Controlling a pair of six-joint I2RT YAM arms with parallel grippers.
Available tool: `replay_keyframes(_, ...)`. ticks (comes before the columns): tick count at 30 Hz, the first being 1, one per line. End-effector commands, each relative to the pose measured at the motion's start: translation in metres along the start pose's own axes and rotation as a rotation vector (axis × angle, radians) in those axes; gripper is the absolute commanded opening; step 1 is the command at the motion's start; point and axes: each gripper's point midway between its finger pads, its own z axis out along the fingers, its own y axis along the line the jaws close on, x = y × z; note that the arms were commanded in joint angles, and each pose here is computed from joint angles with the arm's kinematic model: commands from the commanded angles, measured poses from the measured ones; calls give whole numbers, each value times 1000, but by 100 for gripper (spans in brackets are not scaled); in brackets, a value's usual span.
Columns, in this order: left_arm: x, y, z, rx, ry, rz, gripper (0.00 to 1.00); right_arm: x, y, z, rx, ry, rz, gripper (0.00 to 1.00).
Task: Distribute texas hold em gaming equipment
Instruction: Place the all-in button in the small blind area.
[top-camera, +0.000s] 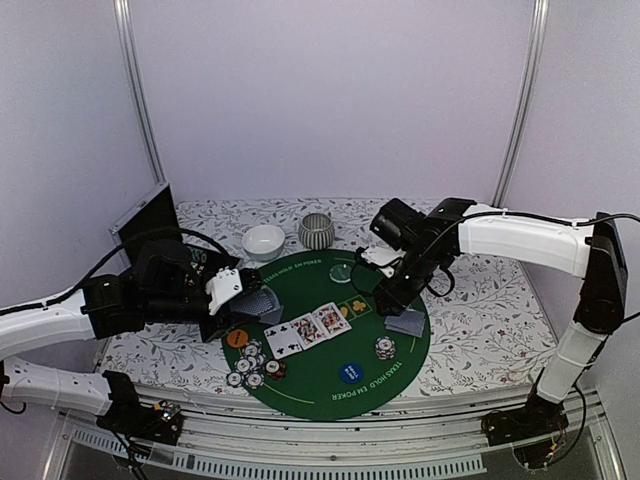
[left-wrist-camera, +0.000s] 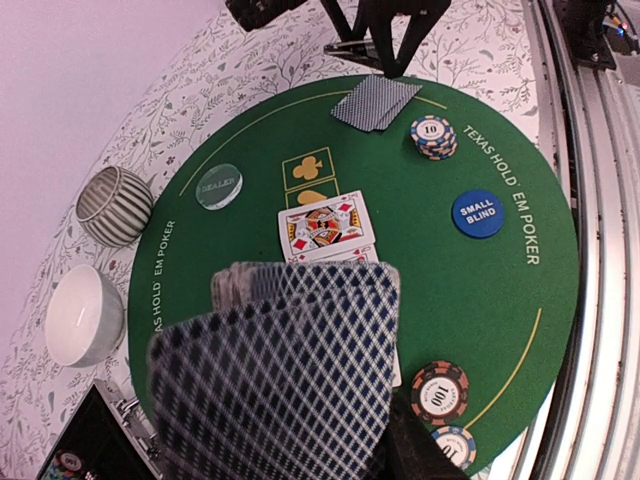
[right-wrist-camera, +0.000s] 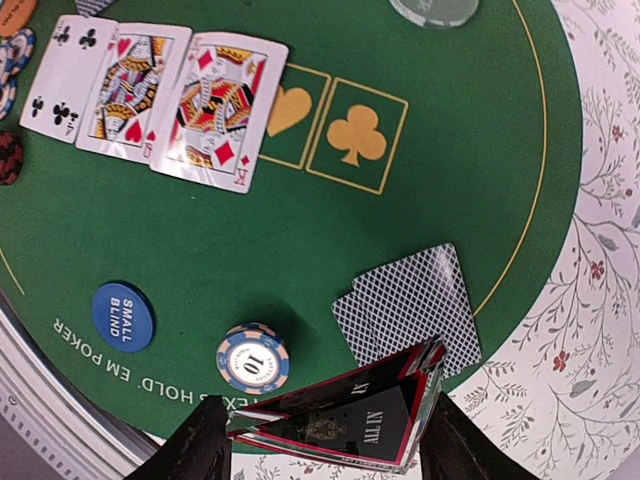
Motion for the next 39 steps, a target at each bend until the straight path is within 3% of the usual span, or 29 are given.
replay_keyframes(1,-4,1,-1,-5,-16,0,38,19,-16,8,11,53,161,54)
replay_keyframes(8,0,1,3,-2,3,-4,38,72,3,31,-97,102,356,51)
replay_keyframes(18,0,-1,6,17,9,-5,38,102,10,59,-94,215,426,53)
replay_keyframes(23,-1,-1,5,14,3,-4,38,102,14,58,-80,225,426,66)
replay_keyframes(26,-1,-1,5,15,3,-5,38,108,8,52,-45,231,426,86)
replay_keyframes(28,-1,-1,5,18,4,-5,38,102,2,40,-16,206,425,99)
replay_keyframes(35,-2,-4,6,34,-1,-6,38,58,-24,-34,87,24,415,99)
replay_keyframes(39,-3,-5,6,40,-4,-6,38,19,-19,-74,33,-133,380,99)
